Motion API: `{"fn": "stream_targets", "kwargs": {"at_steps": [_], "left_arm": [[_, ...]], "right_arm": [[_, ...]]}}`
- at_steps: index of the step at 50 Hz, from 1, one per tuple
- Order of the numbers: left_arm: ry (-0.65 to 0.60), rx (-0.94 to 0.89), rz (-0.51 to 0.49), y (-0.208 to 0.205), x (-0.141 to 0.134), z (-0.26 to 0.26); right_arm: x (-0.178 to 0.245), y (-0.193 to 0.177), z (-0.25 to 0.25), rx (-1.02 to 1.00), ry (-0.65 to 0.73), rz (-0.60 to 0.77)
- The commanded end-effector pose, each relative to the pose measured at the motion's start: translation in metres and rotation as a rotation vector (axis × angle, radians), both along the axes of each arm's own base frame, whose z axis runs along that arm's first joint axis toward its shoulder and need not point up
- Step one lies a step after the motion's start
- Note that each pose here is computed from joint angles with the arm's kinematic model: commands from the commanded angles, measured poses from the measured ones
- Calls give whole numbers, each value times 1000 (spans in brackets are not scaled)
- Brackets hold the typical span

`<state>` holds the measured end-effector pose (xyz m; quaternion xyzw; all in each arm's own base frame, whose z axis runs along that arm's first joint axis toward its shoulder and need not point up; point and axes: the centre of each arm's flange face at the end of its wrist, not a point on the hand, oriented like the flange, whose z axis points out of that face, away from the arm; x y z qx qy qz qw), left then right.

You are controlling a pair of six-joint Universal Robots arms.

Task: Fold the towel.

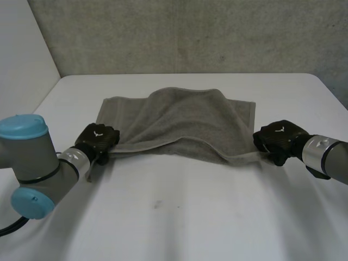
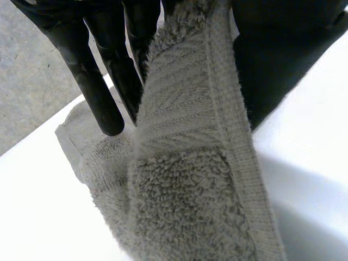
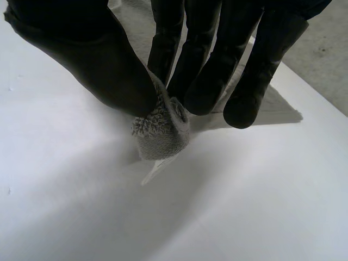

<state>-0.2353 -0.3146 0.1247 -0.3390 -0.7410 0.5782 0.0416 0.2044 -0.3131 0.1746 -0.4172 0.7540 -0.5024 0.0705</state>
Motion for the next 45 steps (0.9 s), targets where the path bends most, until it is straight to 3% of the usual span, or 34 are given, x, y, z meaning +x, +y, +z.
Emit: {"fn": "stream_targets", "kwargs": {"at_steps": [1, 13, 31, 45], "left_arm": [[0, -3, 19, 0, 2, -2], [-32, -90, 193, -4, 24, 7], [-50, -99, 203, 6, 33, 13], [-50, -148, 206, 27, 41, 42]], "right_arm": [[-9, 2, 0, -10, -18, -36], [-28, 2, 7, -24, -27, -108], [-48, 3, 9, -58, -26, -173], [-59, 17, 43, -145, -27, -210]]}}
